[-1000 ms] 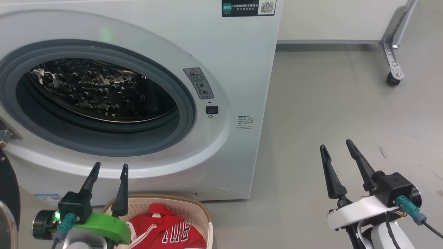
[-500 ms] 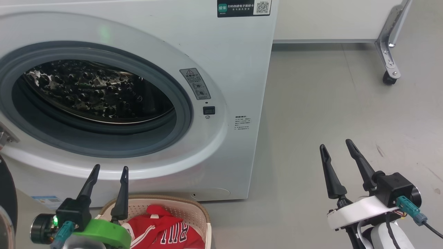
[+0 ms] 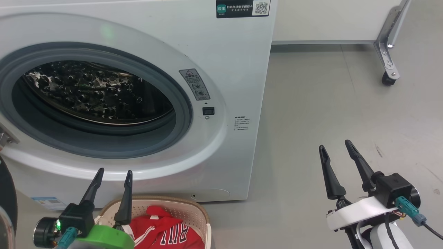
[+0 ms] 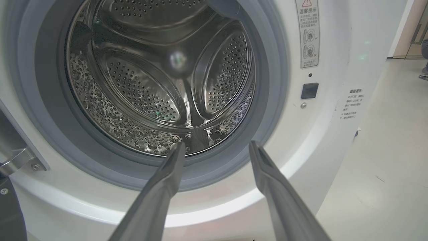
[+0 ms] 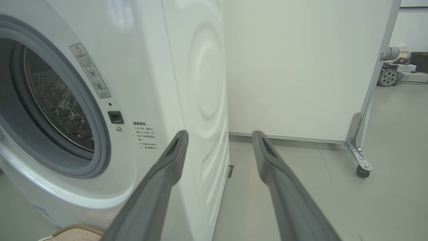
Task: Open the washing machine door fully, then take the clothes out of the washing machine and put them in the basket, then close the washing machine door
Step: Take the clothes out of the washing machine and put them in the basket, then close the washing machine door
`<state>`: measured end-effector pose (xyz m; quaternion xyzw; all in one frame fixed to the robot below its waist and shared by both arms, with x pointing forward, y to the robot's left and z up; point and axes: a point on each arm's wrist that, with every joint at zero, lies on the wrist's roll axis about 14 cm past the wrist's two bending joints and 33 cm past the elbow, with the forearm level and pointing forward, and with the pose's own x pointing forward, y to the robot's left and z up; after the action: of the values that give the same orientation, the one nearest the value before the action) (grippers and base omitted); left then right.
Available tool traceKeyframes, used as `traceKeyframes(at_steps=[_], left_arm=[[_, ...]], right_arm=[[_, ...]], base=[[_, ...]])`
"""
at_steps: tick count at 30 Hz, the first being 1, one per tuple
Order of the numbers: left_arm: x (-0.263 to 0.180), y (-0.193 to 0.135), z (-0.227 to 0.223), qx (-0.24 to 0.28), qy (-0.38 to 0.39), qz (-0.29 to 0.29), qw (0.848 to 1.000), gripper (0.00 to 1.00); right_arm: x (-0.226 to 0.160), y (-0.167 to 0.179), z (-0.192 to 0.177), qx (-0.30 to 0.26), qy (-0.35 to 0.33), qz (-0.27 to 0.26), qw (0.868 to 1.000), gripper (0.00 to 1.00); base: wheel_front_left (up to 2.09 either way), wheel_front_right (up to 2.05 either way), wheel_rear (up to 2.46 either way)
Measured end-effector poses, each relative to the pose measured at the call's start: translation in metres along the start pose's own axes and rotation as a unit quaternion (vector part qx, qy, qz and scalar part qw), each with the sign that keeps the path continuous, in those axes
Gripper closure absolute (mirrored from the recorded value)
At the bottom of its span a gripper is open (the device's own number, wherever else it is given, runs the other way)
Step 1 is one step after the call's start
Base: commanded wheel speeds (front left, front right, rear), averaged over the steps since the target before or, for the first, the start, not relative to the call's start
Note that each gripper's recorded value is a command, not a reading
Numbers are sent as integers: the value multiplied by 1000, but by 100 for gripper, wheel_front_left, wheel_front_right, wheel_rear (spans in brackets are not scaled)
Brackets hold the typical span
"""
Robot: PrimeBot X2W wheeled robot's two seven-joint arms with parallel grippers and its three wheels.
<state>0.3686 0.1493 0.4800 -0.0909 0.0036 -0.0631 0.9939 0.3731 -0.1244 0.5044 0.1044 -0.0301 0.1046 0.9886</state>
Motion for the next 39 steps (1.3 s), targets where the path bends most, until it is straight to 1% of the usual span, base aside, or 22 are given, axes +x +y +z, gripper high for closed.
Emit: traceKeyframes(at_steps=[24,39], left_arm=[[-2,2,3,-6,-5,5,1000,0],[-2,3,4,-6,-7,8,1000,0]], right_arm=[[1,2,-8,6,11,2,1000,0],[2,4,-10,7,13,3,1000,0]], base=[[-17,22,-5],[-66,66,0]])
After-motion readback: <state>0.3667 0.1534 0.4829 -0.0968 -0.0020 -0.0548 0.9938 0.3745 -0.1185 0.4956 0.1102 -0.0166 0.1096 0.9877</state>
